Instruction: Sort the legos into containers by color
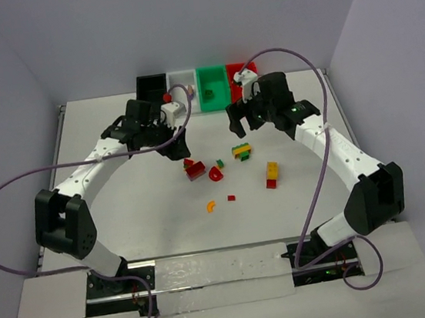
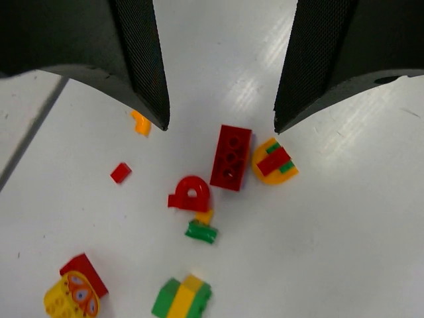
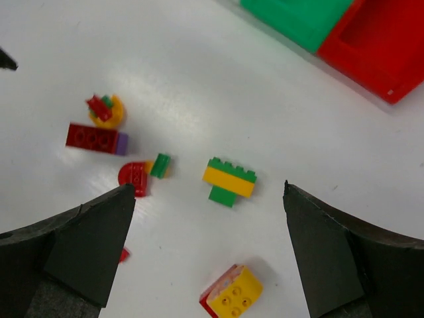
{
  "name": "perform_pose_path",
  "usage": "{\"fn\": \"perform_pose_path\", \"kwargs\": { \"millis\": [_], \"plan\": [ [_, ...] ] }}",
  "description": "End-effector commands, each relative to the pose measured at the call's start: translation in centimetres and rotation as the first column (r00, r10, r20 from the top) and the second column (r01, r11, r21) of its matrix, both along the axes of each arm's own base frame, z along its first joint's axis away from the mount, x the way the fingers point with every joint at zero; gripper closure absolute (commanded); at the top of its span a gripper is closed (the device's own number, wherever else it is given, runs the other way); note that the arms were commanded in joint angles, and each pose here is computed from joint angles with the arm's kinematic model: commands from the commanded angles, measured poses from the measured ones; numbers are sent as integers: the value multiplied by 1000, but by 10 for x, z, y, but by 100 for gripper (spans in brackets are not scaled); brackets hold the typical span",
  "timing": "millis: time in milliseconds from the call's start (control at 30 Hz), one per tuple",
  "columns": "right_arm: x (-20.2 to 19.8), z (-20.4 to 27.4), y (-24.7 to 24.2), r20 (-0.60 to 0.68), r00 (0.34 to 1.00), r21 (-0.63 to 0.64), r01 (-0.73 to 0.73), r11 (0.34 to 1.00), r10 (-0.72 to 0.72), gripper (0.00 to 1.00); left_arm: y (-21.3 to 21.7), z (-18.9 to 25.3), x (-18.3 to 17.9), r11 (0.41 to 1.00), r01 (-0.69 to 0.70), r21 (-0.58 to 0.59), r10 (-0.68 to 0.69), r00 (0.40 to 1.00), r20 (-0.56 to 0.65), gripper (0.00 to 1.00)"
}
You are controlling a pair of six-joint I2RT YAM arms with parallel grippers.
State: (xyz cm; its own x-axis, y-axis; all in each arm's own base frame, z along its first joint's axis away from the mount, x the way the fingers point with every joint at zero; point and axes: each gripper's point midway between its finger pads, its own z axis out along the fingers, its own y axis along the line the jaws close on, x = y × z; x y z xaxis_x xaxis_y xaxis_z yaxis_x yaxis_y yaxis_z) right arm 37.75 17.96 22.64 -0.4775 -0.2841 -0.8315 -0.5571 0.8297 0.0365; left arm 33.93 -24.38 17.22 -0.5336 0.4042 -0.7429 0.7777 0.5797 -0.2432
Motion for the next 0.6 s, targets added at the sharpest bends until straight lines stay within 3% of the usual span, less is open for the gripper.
{"fn": "perform_pose_path", "kwargs": {
  "millis": [0, 67, 233, 400, 567],
  "plan": [
    [-26, 16, 32, 62, 963, -61, -260, 964, 264, 0, 8, 6, -17, 999, 34, -18, -35, 999, -12, 29],
    [-40, 5, 54, 31, 907, -174, -409, 896, 420, 1, 20, 7, -20, 996, 27, -83, -33, 997, -69, 27],
    [-60, -46, 105, -124, 713, -369, -679, 635, 690, 5, 53, 23, -24, 954, 21, -300, -84, 976, -199, 17],
    [-64, -73, 143, -240, 553, -372, -812, 450, 798, 7, 69, 21, -26, 951, -5, -308, -62, 977, -205, 14],
    [-58, -100, 162, -288, 489, -402, -842, 359, 823, 8, 77, 18, -23, 960, -39, -277, -7, 987, -161, 14]
  ]
}}
